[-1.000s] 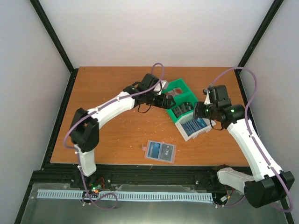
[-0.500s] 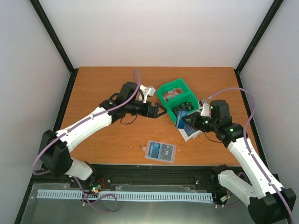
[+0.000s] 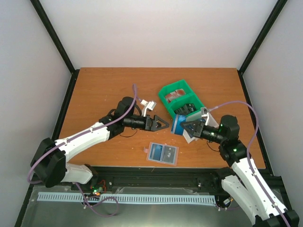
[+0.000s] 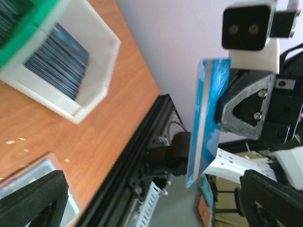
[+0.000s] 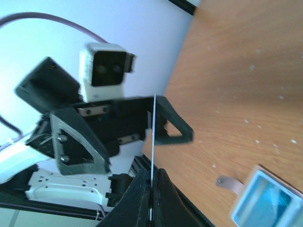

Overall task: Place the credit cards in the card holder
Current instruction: Pick up the credit card from the storage box.

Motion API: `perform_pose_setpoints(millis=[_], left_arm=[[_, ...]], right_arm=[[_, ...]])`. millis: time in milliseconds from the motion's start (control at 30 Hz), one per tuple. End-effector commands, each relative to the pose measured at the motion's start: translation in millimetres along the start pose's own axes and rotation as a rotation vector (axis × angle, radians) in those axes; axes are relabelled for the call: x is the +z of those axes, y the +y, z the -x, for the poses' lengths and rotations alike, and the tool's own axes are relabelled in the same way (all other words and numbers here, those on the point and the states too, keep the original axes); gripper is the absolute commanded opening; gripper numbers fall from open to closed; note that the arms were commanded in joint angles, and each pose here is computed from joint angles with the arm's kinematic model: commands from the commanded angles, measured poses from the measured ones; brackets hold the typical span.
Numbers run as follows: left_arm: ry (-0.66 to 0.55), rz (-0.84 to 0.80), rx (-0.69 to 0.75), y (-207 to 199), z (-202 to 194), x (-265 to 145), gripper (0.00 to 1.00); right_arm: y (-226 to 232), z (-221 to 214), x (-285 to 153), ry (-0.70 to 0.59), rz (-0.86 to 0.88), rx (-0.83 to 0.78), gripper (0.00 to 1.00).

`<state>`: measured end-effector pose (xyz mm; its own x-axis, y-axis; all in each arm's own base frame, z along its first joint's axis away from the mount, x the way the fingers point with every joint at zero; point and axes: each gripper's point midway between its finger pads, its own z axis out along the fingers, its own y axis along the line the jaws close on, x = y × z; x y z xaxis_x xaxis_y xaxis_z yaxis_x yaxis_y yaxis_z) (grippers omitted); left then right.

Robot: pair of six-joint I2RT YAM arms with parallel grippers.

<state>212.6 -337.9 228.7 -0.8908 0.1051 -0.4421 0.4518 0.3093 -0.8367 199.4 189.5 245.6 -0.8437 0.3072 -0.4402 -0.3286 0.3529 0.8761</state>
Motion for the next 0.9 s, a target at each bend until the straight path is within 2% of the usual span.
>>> perform_pose_setpoints(millis=[0,233,467,867], left_arm=[[0.031,-0.147,0.019,-37,-6,3,0.99],[-0.006,-0.259,0.066,-68,-9,-15,0.95],[0.033,-0.343,0.071,-81,-16,-19,0.72],[0.088,-0.328,-0.007,-68,-17,1,0.53]], right_arm=[[38,4,-9,-0.038,0.151,-0.055,0.03],[46,-7,-17,-0.016,0.191,-0.061,0.03],[48,-11,-16,-0.001,0.23,-0.029,0.03],[38,-10,-3,-0.014,0.259,0.023,0.03]])
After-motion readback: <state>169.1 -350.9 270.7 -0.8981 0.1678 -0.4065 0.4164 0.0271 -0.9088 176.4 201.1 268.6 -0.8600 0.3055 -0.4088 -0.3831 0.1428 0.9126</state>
